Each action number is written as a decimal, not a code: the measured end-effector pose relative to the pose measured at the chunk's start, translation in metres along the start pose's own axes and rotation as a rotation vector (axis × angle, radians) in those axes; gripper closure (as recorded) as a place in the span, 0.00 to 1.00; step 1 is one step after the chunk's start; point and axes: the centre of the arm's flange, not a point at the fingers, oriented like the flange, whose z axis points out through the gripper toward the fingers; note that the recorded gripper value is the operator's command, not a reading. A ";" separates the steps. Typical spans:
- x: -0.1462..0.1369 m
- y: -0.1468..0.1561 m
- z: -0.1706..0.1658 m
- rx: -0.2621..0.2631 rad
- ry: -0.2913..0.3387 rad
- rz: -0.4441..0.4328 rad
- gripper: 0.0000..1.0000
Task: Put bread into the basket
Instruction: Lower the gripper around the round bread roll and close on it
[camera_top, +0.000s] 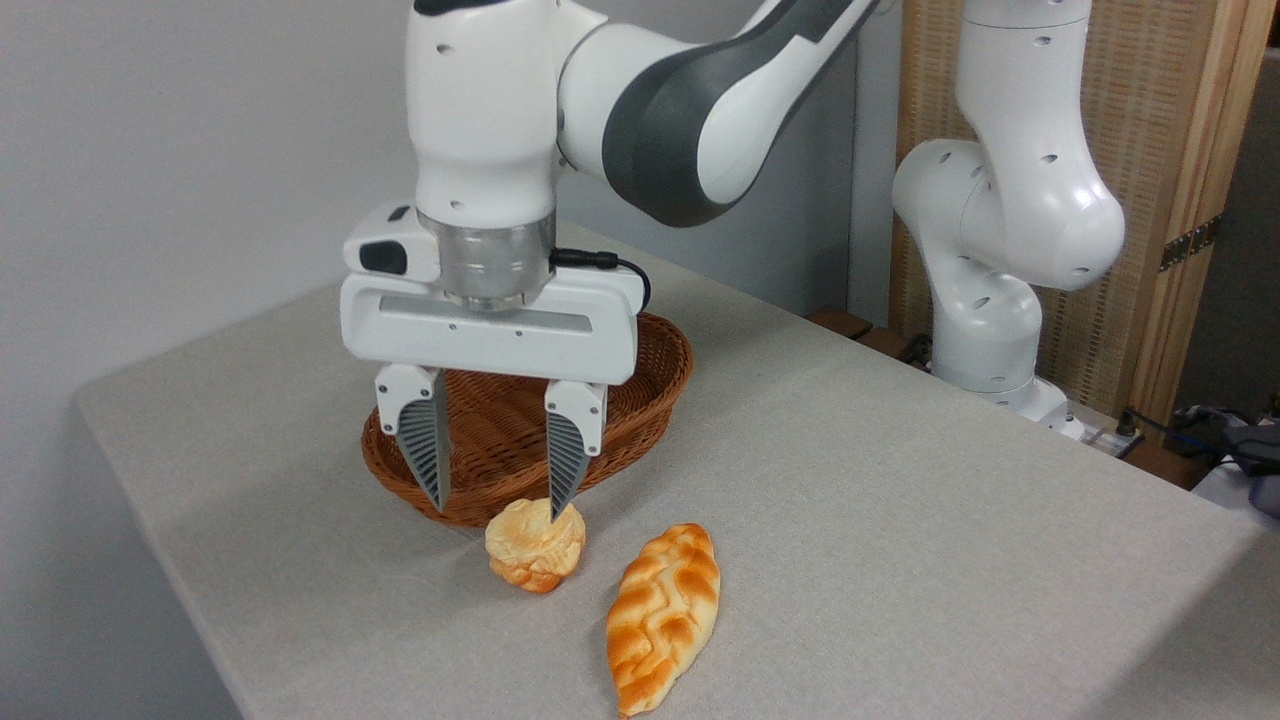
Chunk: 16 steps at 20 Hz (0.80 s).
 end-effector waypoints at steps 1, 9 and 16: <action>-0.003 -0.001 0.006 0.001 -0.013 -0.016 0.00; -0.012 -0.008 0.038 0.008 0.018 -0.125 0.00; -0.018 -0.010 0.049 0.016 0.000 -0.131 0.00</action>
